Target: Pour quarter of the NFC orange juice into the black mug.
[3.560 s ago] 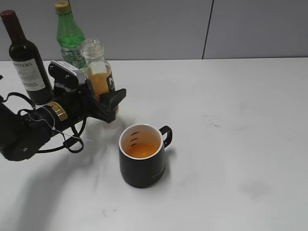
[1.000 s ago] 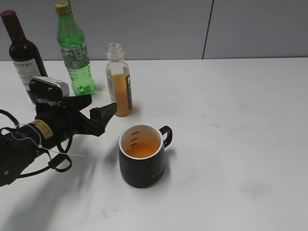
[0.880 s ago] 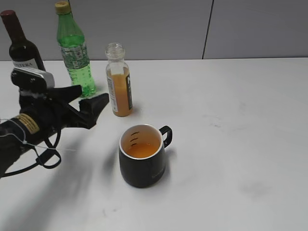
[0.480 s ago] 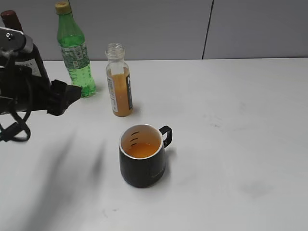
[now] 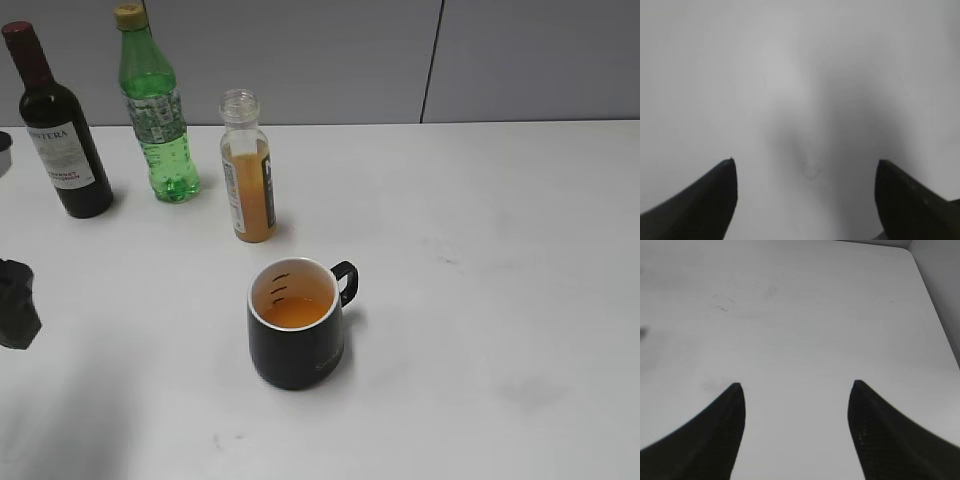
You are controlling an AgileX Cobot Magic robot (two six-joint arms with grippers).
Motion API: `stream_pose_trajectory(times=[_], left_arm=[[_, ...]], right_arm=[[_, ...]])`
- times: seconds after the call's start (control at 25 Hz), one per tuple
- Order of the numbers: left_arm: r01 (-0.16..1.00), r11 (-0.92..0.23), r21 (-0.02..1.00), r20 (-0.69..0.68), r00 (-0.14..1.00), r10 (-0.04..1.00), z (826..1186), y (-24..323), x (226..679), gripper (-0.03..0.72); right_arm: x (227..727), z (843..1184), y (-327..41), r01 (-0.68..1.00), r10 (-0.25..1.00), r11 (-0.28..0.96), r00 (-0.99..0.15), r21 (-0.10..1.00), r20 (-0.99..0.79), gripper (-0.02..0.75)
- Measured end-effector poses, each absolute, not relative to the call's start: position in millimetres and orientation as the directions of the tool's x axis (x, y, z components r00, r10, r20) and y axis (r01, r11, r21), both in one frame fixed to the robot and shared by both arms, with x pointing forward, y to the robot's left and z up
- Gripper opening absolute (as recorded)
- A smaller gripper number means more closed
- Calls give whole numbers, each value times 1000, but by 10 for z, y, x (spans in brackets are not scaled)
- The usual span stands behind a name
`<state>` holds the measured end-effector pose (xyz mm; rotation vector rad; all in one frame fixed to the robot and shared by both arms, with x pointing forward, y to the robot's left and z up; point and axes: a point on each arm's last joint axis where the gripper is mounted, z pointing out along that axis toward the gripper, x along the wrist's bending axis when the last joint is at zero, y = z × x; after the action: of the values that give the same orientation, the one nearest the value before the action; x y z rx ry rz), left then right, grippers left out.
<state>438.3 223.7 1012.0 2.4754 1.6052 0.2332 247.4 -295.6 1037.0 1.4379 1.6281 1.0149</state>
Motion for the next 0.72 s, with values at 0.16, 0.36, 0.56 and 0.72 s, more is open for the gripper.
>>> stream_pose_trajectory(times=[0.16, 0.36, 0.56, 0.72], left_arm=[[868, -378, 322, 15, 395, 919, 10429, 2326, 4119, 652], [761, -331, 558, 13, 391, 920, 10856, 2520, 3620, 647], [648, -309, 697, 60, 376, 925, 10880, 2802, 3016, 647], [559, -279, 781, 73, 362, 929, 10736, 2959, 2657, 647]], right_arm=[[2474, 10370, -2956, 420, 994, 65, -111, 905, -19, 493], [2474, 10370, -2956, 420, 994, 65, -111, 905, -19, 493], [2474, 10370, -2956, 420, 994, 65, -111, 905, -19, 493], [2474, 10370, -2956, 420, 994, 65, -111, 905, -19, 493]])
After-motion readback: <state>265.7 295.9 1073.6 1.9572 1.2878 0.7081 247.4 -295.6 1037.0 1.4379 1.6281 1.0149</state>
